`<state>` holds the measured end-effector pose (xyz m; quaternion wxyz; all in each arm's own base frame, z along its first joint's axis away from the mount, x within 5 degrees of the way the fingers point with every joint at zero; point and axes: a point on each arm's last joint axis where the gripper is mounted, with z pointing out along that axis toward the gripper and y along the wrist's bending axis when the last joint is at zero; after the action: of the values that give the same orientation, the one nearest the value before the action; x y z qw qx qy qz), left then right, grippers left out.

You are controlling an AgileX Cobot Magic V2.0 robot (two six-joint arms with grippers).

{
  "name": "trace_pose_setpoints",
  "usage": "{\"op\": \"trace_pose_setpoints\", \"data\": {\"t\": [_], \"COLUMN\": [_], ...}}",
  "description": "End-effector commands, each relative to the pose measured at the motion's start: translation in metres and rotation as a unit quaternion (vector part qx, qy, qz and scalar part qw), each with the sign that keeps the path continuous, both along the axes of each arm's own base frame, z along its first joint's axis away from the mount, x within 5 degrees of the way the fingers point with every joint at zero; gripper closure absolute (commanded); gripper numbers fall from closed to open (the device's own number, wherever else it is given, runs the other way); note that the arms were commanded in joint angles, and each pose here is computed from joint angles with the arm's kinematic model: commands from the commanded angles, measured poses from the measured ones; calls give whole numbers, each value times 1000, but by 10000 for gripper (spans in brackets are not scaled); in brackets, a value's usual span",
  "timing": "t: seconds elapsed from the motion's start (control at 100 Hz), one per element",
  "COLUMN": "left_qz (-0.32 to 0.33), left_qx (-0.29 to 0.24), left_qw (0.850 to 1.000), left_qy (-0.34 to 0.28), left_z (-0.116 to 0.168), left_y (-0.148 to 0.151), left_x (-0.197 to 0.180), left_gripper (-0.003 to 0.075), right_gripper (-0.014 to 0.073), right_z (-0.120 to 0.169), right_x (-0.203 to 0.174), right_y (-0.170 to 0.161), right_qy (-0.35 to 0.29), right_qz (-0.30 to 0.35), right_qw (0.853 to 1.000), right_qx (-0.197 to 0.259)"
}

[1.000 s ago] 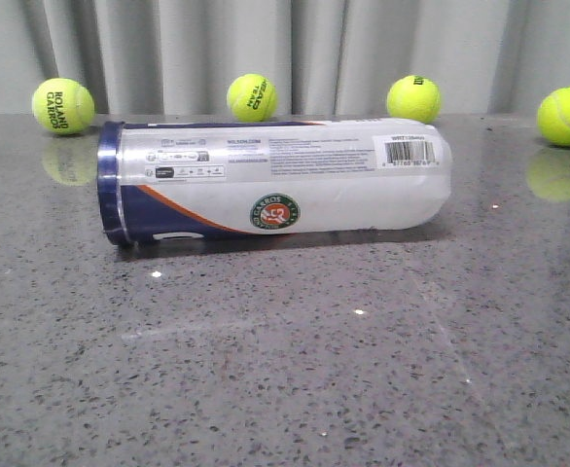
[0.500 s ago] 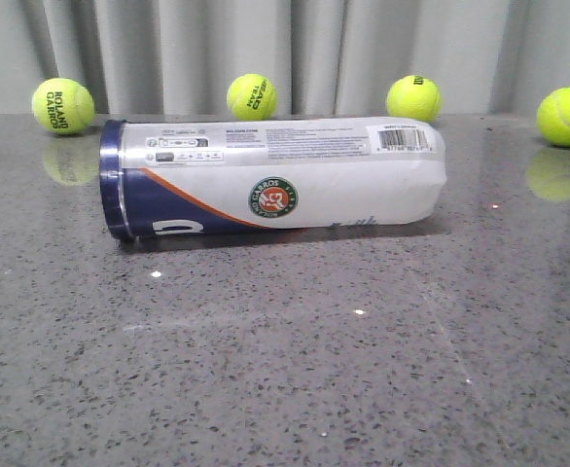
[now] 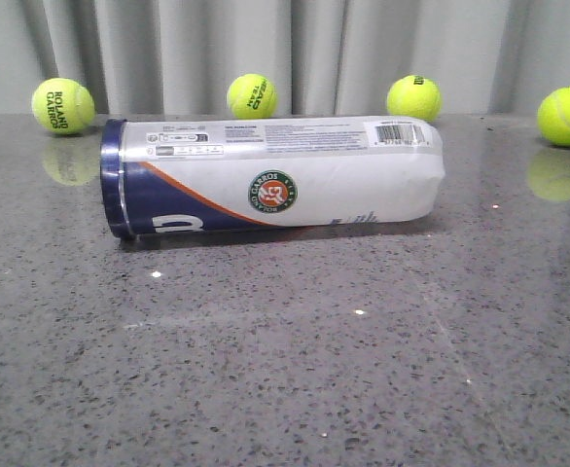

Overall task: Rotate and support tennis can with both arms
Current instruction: 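Move the left gripper toward the navy lid end of the can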

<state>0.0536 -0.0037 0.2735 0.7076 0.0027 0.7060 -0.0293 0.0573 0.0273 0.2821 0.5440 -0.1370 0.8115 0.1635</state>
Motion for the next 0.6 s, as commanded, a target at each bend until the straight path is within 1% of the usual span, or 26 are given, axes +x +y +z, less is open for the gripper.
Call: {"op": "trace_pose_setpoints", "data": {"t": [0.0, 0.09, 0.11, 0.2, 0.24, 0.31, 0.36, 0.45, 0.5, 0.51, 0.52, 0.53, 0.59], "left_qz": [-1, -15, -19, -32, -35, -43, -50, -69, -79, -81, -82, -83, -88], "left_qx": [-12, -36, -43, -50, -53, -66, -71, -69, -73, -76, -78, -80, -106], "left_qw": [1000, 999, 997, 991, 988, 985, 984, 982, 980, 979, 979, 978, 972], "left_qy": [-6, 39, 57, 119, 138, 151, 156, 163, 169, 171, 172, 173, 189], "left_z": [31, 47, 50, 61, 65, 75, 79, 86, 86, 86, 86, 86, 82], "left_y": [0, -3, -4, -7, -8, -10, -12, -15, -17, -18, -18, -18, -20], "left_x": [6, 17, 21, 37, 43, 56, 65, 79, 87, 89, 90, 91, 99], "left_gripper": [740, 740, 740, 739, 739, 734, 714, 624, 556, 524, 524, 500, 405], "right_gripper": [662, 662, 662, 662, 662, 662, 662, 662, 662, 662, 662, 662, 662], "right_z": [15, 15, 15, 15, 15, 15, 15, 15, 15, 15, 15, 15, 15], "right_x": [2, 2, 2, 2, 2, 2, 2, 2, 2, 2, 2, 2, 2], "right_y": [0, 0, 0, 0, 0, 0, 0, 0, 0, 0, 0, 0, 0], "right_qy": [-48, -48, -48, -48, -48, -48, -48, -48, -48, -48, -48, -48, -48], "right_qz": [-3, -3, -3, -3, -3, -3, -3, -3, -3, -3, -3, -3, -3], "right_qw": [999, 999, 999, 999, 999, 999, 999, 999, 999, 999, 999, 999, 999], "right_qx": [15, 15, 15, 15, 15, 15, 15, 15, 15, 15, 15, 15, 15]}}
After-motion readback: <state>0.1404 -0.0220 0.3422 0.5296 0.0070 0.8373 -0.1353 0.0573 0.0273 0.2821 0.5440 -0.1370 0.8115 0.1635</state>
